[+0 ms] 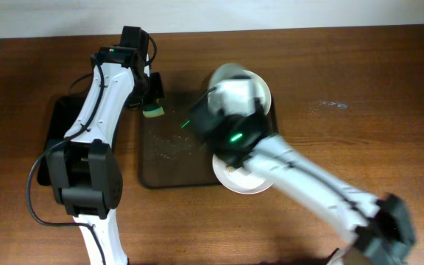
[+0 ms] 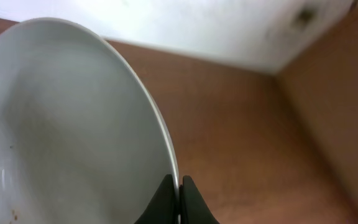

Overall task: Clean dirty plates on tray and stack at the side
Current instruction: 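Lift the left white plate with the right gripper and carry it right, then set the plate down on the table right of the tray, release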

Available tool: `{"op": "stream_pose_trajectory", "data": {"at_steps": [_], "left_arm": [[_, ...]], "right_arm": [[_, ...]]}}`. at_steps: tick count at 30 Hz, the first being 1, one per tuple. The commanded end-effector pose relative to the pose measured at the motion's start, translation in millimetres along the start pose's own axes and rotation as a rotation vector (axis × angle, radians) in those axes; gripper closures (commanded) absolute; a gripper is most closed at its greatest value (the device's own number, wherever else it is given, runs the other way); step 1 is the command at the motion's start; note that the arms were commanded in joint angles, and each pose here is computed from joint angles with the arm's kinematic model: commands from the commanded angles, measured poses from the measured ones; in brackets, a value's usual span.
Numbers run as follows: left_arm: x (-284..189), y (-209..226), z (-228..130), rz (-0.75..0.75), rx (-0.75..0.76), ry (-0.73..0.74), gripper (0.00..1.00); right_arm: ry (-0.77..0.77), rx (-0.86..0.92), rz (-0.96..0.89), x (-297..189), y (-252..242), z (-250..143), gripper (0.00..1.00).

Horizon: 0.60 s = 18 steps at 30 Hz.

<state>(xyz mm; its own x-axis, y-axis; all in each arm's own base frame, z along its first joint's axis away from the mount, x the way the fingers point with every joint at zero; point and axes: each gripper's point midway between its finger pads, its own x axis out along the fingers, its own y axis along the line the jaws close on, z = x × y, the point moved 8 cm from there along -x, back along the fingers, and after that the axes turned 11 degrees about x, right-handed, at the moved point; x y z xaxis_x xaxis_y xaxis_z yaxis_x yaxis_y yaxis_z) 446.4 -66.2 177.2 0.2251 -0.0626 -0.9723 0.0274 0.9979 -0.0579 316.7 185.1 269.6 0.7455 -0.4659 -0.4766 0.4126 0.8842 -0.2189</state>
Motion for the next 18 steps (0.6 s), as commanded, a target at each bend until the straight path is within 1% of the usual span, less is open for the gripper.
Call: {"op": "stream_pose_trajectory", "data": {"at_steps": [1, 4, 7, 11, 12, 15, 18], "left_arm": [[-5, -1, 3, -0.003, -0.003, -0.019, 0.99], [-5, -2, 4, -0.004, -0.002, -0.025, 0.99], [-5, -2, 5, -0.004, -0.002, -0.031, 0.99], [-5, -2, 7, -0.006, -0.002, -0.040, 0.99], [-5, -2, 7, -0.006, -0.002, -0.042, 0.99], [-5, -2, 8, -0.007, -0.002, -0.049, 0.99], [-5, -2, 9, -0.007, -0.002, -0.052, 0.99]], "right_arm": [[0.216, 0.268, 0.076, 31, -62, 29, 0.96], [0.374, 0.364, 0.024, 78, -113, 29, 0.96], [0.531, 0.474, -0.004, 126, -162, 13, 0.96], [0.619, 0.591, -0.061, 173, -209, -21, 0.96], [0.632, 0.621, -0.092, 186, -220, -35, 0.96], [0.656, 0.629, -0.102, 204, -227, -65, 0.96], [0.673, 0.629, -0.115, 216, -223, -94, 0.96]]}}
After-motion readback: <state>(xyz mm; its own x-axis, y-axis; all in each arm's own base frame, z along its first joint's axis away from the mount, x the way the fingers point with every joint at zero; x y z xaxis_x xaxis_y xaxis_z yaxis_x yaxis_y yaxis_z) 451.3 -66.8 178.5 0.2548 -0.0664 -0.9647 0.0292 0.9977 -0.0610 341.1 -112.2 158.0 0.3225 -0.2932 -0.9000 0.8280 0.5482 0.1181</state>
